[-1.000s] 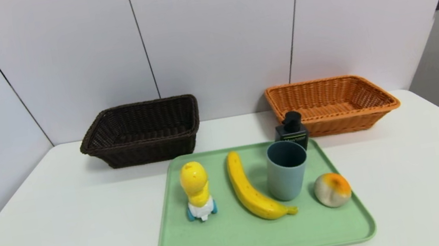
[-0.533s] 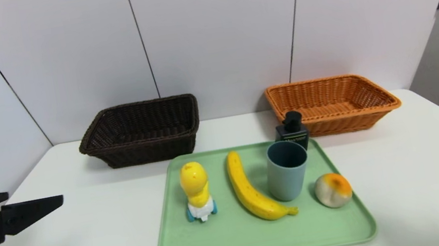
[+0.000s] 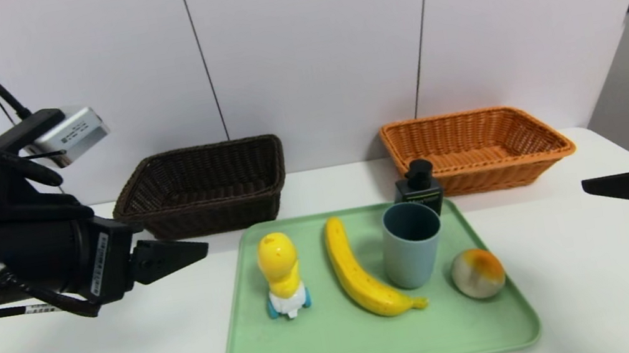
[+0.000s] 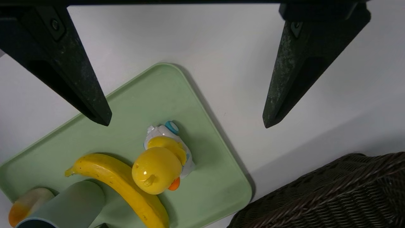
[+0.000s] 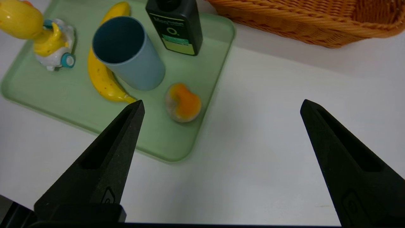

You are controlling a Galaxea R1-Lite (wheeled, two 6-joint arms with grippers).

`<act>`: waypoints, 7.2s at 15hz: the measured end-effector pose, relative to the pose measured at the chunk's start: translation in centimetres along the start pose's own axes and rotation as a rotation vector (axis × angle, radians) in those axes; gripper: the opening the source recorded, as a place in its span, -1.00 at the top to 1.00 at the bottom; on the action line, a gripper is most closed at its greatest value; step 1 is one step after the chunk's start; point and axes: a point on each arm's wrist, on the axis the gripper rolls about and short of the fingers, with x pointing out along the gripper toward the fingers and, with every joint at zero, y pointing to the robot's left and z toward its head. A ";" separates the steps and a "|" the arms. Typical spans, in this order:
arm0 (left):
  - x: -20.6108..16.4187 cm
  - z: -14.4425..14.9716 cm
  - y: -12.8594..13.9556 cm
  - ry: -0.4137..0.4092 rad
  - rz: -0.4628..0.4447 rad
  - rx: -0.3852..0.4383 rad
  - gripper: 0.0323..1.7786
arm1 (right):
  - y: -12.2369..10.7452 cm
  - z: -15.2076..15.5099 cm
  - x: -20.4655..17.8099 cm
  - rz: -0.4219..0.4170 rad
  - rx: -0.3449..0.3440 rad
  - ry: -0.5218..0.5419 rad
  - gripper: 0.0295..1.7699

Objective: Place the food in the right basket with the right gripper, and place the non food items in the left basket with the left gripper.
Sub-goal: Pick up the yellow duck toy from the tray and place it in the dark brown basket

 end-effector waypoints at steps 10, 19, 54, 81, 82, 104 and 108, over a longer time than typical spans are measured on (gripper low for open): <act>3.6 -1.3 -4.8 0.121 -0.082 -0.118 -0.90 | 1.7 0.7 3.7 0.107 -0.039 0.098 -0.92; 6.2 -5.3 -6.7 -0.028 0.003 -0.072 -0.90 | 1.4 0.2 6.0 0.102 -0.025 0.177 -0.92; 16.1 -11.1 -6.0 -0.280 0.175 -0.007 -0.90 | 1.3 -1.4 7.0 0.110 -0.020 0.226 -0.92; 17.9 -12.8 -9.8 -0.380 0.329 -0.085 -0.90 | 1.6 -1.9 7.5 0.163 -0.030 0.216 -0.92; 17.9 -12.7 -9.8 -0.381 0.333 -0.066 -0.90 | 1.6 -1.9 7.6 0.178 -0.028 0.216 -0.92; 18.4 -11.6 -8.6 -0.404 0.389 -0.009 -0.90 | 1.8 -2.4 7.5 0.210 -0.033 0.231 -0.92; 18.1 -11.4 -8.4 -0.411 0.394 -0.004 -0.90 | 1.9 -2.4 7.4 0.214 -0.036 0.226 -0.92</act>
